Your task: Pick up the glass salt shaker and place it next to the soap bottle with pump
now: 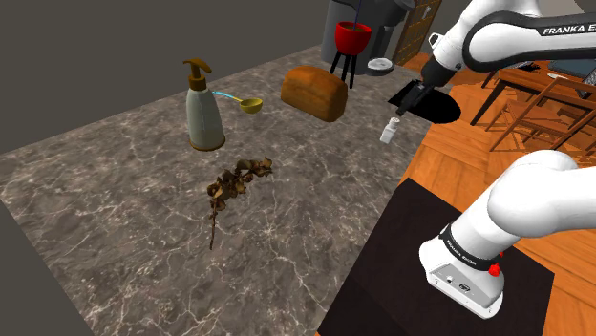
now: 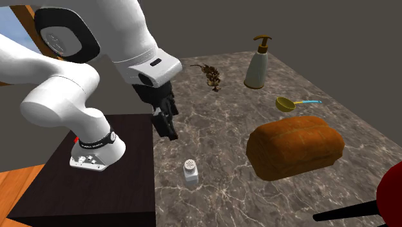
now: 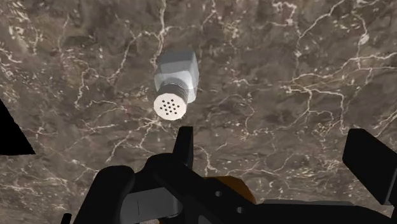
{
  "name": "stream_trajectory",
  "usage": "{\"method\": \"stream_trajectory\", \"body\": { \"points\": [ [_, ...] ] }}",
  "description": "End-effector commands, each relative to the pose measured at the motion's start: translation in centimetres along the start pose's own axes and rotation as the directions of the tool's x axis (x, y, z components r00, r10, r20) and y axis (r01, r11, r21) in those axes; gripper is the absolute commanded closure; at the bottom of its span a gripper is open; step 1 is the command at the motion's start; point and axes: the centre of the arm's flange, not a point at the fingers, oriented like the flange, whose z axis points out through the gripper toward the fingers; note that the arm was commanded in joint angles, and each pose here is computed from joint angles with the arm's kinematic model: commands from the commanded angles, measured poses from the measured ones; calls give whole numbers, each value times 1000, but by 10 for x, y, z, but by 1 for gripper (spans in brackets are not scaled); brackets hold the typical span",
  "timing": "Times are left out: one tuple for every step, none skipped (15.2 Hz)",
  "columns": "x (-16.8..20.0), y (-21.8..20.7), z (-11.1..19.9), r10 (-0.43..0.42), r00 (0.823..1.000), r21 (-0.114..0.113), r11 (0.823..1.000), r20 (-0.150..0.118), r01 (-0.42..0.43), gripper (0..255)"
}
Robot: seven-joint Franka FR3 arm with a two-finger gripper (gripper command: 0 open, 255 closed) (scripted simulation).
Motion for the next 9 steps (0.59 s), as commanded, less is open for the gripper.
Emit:
{"method": "stream_trajectory", "body": {
  "points": [
    [-8, 19, 24, -2, 1000, 10, 1000, -22, 2, 0],
    [-12, 27, 34, -3, 1000, 16, 1000, -31, 3, 0],
    [-15, 36, 45, -3, 999, 21, 1000, -41, 4, 0],
    [-18, 44, 56, -4, 999, 27, 1000, -50, 5, 0],
    [-21, 53, 67, -4, 998, 33, 999, -60, 6, 0],
    [-24, 61, 78, -4, 998, 38, 999, -69, 7, 0],
    [-27, 69, 89, -5, 997, 44, 999, -79, 8, 0],
    [-30, 77, 100, -5, 996, 49, 999, -88, 9, 0],
    [-31, 81, 106, -5, 996, 52, 999, -93, 10, 0]
  ]
}}
